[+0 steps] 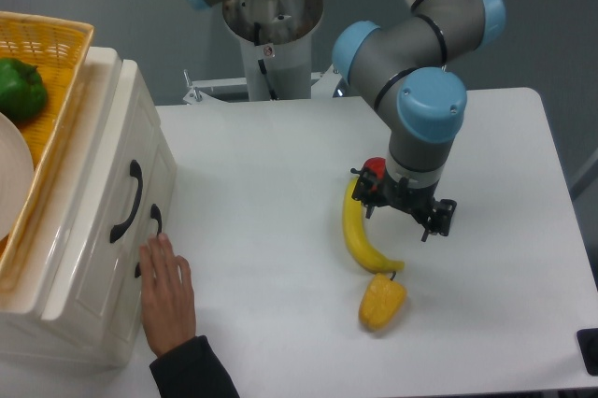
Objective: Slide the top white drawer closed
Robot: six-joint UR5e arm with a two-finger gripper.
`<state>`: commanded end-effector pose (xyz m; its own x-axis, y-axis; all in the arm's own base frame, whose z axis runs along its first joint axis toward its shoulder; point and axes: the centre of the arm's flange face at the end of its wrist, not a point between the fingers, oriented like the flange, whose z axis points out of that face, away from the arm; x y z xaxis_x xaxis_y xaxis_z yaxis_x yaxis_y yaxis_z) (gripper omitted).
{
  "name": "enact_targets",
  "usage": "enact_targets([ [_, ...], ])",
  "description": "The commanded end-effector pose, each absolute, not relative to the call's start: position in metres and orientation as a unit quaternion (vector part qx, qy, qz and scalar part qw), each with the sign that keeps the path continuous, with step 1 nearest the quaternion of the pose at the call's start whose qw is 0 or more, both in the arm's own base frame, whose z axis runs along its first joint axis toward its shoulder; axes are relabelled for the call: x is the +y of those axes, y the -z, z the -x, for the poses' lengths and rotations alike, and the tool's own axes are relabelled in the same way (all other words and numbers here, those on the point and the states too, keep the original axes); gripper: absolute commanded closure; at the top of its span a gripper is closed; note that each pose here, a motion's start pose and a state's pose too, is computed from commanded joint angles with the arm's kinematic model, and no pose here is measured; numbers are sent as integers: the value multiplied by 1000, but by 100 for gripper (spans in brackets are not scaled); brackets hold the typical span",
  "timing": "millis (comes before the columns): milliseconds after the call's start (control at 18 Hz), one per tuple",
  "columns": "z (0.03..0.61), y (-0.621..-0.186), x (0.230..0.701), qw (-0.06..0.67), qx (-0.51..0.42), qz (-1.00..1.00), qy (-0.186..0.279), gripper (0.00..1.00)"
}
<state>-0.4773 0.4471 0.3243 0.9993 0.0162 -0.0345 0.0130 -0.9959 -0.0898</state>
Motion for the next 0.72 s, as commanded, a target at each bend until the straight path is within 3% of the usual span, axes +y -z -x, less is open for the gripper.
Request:
enact_targets([
  [722, 477, -322, 448, 44, -6, 999, -15, 0],
])
